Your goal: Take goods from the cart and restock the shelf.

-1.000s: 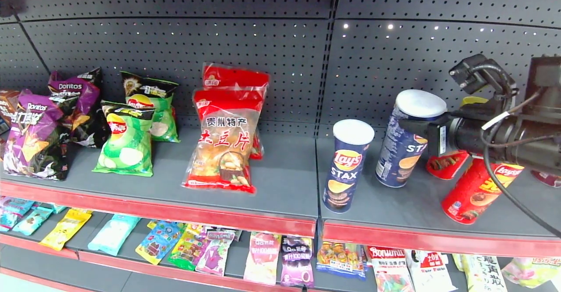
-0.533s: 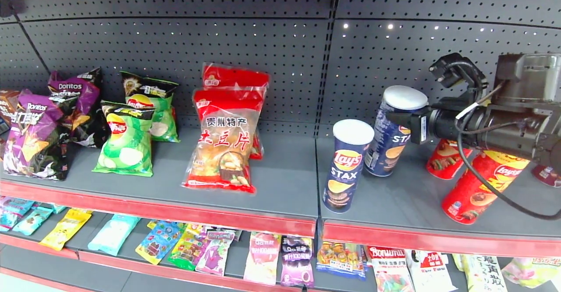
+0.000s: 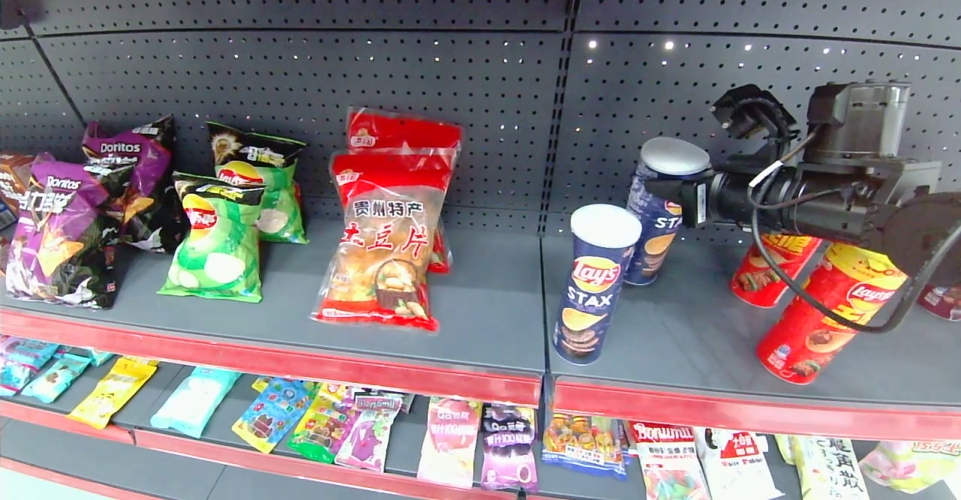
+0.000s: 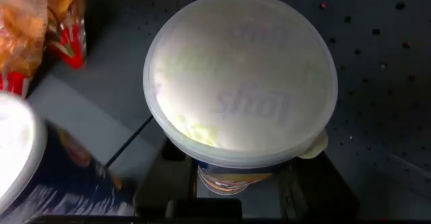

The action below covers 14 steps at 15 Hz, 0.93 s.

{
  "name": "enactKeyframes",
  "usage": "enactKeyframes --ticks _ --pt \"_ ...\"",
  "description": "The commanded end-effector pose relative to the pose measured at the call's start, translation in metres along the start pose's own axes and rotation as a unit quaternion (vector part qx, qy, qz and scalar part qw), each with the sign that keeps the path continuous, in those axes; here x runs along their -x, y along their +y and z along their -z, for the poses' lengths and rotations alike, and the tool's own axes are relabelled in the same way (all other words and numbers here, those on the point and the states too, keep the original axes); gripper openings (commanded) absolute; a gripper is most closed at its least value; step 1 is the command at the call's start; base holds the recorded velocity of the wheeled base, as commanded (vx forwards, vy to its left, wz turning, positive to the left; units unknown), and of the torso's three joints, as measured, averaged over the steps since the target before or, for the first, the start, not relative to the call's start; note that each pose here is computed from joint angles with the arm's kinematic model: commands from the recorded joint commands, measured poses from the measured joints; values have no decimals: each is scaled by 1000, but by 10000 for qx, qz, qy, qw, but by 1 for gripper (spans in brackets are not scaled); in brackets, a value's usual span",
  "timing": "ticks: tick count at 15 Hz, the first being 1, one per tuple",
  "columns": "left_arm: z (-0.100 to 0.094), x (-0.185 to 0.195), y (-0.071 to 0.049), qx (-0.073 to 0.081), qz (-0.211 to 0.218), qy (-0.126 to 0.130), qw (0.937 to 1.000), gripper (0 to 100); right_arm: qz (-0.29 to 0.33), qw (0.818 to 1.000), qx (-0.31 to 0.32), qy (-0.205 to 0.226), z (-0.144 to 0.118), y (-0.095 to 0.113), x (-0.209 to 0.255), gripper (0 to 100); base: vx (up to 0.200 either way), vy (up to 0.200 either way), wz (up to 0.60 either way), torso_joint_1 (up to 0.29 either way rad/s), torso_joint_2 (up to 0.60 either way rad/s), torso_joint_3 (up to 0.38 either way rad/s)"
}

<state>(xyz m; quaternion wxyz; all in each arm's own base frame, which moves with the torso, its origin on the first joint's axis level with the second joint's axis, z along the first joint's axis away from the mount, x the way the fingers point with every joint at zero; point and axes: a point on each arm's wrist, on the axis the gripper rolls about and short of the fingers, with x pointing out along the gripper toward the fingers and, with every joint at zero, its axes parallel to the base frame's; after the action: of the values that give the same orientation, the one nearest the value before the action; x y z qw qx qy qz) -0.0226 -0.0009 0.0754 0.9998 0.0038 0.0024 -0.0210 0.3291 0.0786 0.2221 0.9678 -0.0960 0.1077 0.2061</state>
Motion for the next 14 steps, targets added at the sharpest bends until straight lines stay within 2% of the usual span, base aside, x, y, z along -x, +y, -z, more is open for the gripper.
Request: enactKeyframes --ticks 1,7,14 --pt "0 0 0 0 -2 -1 10000 100 -31 10000 -6 34 2 0 -10 0 0 0 0 0 0 0" --pt "0 0 0 0 -2 -1 10000 100 -122 9998 -147 37 1 1 -28 0 0 0 0 0 0 0" --pt "0 0 0 0 -2 -1 10000 100 -307 9995 -113 21 0 14 -48 0 0 0 0 0 0 0"
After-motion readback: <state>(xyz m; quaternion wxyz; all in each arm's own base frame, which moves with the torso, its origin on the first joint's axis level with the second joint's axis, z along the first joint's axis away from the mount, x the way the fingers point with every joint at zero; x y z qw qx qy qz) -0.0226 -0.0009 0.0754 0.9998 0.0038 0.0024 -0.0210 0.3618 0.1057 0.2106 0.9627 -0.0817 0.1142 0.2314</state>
